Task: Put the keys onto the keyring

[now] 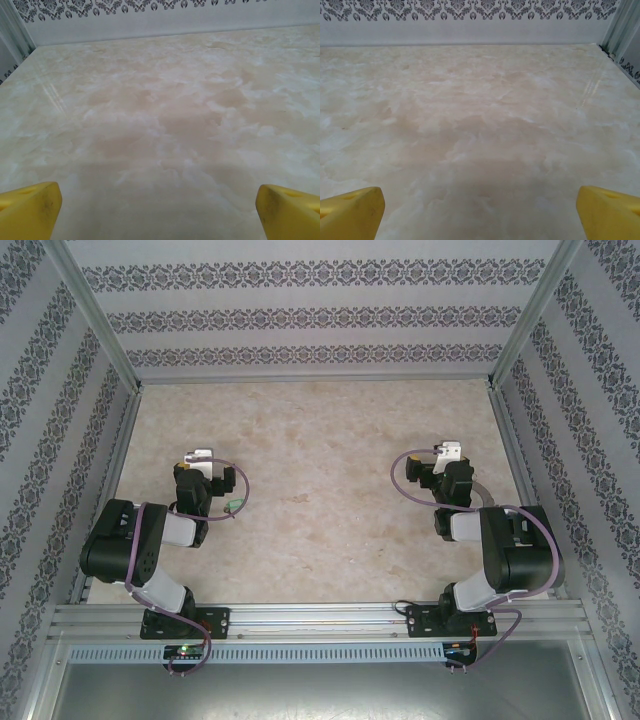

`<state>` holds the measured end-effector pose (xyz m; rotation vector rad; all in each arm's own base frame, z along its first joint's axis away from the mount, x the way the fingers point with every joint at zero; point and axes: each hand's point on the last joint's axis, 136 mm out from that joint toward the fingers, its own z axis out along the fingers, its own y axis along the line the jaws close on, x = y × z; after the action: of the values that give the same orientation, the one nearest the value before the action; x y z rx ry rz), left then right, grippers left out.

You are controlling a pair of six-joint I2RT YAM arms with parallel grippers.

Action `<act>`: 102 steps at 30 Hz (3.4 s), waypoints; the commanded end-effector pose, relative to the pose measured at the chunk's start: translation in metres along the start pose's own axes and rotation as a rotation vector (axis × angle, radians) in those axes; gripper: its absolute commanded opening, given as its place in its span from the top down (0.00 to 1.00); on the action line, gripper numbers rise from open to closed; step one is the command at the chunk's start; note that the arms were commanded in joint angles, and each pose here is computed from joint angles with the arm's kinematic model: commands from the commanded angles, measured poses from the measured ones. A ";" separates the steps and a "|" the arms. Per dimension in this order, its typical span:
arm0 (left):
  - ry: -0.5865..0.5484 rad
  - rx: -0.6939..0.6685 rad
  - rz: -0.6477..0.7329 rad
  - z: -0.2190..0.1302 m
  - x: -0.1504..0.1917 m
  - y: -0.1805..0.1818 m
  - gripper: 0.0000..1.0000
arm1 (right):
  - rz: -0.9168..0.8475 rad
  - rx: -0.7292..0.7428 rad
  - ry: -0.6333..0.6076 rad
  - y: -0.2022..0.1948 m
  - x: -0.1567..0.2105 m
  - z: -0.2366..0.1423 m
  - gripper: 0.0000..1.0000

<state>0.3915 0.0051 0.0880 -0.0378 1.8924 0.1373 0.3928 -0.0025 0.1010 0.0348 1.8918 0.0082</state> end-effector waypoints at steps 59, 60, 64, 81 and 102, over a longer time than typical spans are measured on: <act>0.249 0.795 -0.366 -0.129 -0.082 -0.178 0.00 | 0.471 -0.013 1.068 -0.006 0.081 -0.061 0.13; 0.248 0.798 -0.366 -0.130 -0.082 -0.178 0.00 | 0.477 -0.020 1.073 -0.005 0.083 -0.061 0.13; 0.243 0.795 -0.364 -0.129 -0.082 -0.177 0.00 | 0.496 -0.032 1.095 -0.002 0.089 -0.060 0.13; 0.255 0.754 -0.340 -0.123 -0.074 -0.173 0.00 | 0.438 -0.064 1.140 0.026 0.100 -0.063 0.14; 0.303 0.754 -0.347 -0.114 -0.061 -0.180 0.00 | 0.177 -0.106 1.041 0.080 0.034 -0.064 0.14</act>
<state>0.3193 -0.1840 0.1613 0.0996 2.1319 -0.8504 0.3261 0.1044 0.0735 0.1456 2.9187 0.4684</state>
